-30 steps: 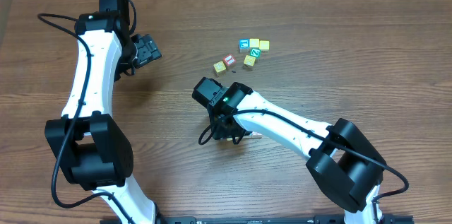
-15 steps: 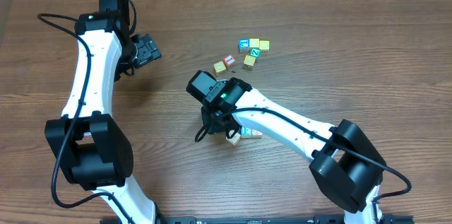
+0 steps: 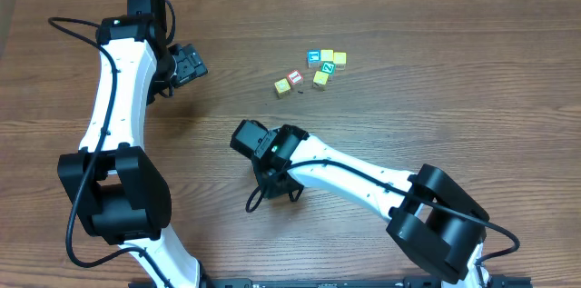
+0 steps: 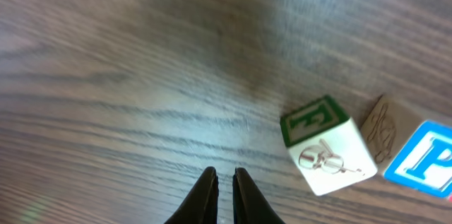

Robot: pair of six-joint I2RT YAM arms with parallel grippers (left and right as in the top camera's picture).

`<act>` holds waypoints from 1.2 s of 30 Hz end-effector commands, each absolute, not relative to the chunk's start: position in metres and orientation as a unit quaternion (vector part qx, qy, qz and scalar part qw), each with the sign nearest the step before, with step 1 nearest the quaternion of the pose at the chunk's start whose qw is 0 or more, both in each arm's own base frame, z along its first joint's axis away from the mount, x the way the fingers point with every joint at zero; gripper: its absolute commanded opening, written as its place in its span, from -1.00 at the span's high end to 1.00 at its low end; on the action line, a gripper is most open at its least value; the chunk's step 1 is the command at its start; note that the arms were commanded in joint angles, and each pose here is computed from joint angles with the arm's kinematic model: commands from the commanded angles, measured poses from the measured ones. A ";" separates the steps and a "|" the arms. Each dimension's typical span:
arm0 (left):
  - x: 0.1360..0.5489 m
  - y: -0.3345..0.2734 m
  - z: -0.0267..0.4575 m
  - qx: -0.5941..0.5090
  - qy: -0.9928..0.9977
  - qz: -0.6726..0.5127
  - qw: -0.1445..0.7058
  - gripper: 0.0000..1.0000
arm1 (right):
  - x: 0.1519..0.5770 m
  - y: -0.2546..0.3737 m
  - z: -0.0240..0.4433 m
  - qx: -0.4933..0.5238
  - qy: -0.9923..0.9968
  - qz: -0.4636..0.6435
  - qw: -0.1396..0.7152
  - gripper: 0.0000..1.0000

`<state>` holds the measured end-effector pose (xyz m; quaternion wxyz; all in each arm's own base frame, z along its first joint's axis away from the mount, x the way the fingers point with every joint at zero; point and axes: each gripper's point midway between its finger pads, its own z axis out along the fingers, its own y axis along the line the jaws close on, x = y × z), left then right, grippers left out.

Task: Flip 4 blocks
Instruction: 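Carry the green-faced block down beside the P and red blocks, then lower the green-faced block left of the P block and release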

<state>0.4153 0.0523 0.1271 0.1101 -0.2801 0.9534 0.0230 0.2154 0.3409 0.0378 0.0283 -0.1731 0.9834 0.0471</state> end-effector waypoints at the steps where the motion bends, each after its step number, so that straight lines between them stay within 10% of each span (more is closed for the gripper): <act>1: 0.418 0.055 0.139 -0.288 0.949 0.023 0.128 -1.00 | 0.226 0.330 0.038 -0.175 0.983 0.017 0.062 0.78; 36: 0.418 0.055 0.139 -0.288 0.949 0.023 0.128 -0.99 | 0.247 0.323 0.024 -0.162 0.980 0.002 0.113 0.78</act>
